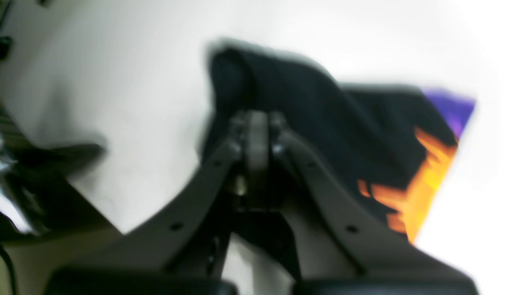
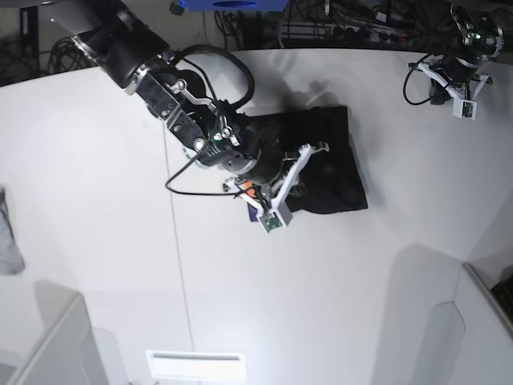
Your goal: Fold the T-shirt properly
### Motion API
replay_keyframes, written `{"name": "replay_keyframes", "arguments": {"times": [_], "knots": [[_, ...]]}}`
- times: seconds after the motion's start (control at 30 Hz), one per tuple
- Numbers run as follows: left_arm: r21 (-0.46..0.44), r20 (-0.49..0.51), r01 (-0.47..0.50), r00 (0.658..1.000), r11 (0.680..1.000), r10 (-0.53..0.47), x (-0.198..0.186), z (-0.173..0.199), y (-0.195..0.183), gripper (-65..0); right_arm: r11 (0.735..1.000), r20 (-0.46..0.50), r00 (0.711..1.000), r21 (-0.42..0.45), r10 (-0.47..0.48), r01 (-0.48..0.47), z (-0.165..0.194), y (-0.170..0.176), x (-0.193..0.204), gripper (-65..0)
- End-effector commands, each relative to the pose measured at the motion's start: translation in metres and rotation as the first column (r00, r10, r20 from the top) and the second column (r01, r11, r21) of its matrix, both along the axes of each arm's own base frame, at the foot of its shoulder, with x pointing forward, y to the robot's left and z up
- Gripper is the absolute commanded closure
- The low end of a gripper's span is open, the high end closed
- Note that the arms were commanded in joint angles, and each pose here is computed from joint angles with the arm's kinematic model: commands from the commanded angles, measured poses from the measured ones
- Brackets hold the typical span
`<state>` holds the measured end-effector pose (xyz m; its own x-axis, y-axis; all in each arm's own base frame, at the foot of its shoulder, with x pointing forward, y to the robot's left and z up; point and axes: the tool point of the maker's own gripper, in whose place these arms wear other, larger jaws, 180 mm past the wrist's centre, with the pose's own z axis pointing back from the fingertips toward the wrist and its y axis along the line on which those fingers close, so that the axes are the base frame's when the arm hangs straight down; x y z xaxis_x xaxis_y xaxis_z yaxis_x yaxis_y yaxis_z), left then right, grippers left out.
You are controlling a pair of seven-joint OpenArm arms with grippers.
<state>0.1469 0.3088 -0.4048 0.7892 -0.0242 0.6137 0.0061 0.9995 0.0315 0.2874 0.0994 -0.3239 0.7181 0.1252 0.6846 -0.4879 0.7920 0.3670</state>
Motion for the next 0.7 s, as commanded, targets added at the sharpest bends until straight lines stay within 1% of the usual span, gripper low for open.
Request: {"name": "replay_keyframes", "arguments": {"times": [0.0, 0.1, 0.27, 0.37, 0.43, 0.5, 0.57, 0.67], "knots": [[0.018, 0.029, 0.014, 0.999, 1.0, -0.015, 0.005, 0.009, 0.004, 0.0, 0.999, 0.036, 0.999, 0.015, -0.029, 0.029, 0.008, -0.006, 0.012, 0.0], [0.018, 0.032, 0.015, 0.999, 1.0, -0.016, 0.006, 0.01, 0.004, 0.0, 0.998, -0.019, 0.998, -0.023, -0.052, 0.052, -0.015, -0.021, 0.002, 0.0], [0.018, 0.036, 0.015, 0.999, 1.0, -0.016, 0.007, 0.011, 0.003, 0.0, 0.998, -0.104, 0.993, -0.055, -0.049, 0.043, -0.046, -0.021, -0.02, 0.0], [0.018, 0.036, 0.015, 0.999, 1.0, -0.016, 0.007, 0.011, 0.003, 0.0, 0.995, -0.117, 0.992, -0.084, 0.04, -0.05, -0.056, -0.002, -0.039, 0.0], [0.018, 0.035, 0.015, 0.999, 1.0, -0.016, 0.006, 0.01, 0.003, 0.0, 0.991, -0.116, 0.988, -0.07, 0.101, -0.11, -0.053, 0.018, -0.052, 0.0], [0.019, 0.036, 0.016, 0.999, 1.0, -0.016, 0.007, 0.011, 0.003, 0.0, 0.988, -0.113, 0.984, -0.051, 0.141, -0.148, -0.047, 0.035, -0.061, 0.0], [0.019, 0.036, 0.016, 0.999, 1.0, -0.016, 0.007, 0.011, 0.003, 0.0, 0.978, -0.112, 0.974, -0.043, 0.197, -0.202, -0.044, 0.055, -0.072, 0.0], [0.019, 0.036, 0.016, 0.999, 1.0, -0.016, 0.007, 0.011, 0.003, 0.0, 0.956, -0.106, 0.956, -0.084, 0.273, -0.282, -0.05, 0.075, -0.081, 0.0]]}}
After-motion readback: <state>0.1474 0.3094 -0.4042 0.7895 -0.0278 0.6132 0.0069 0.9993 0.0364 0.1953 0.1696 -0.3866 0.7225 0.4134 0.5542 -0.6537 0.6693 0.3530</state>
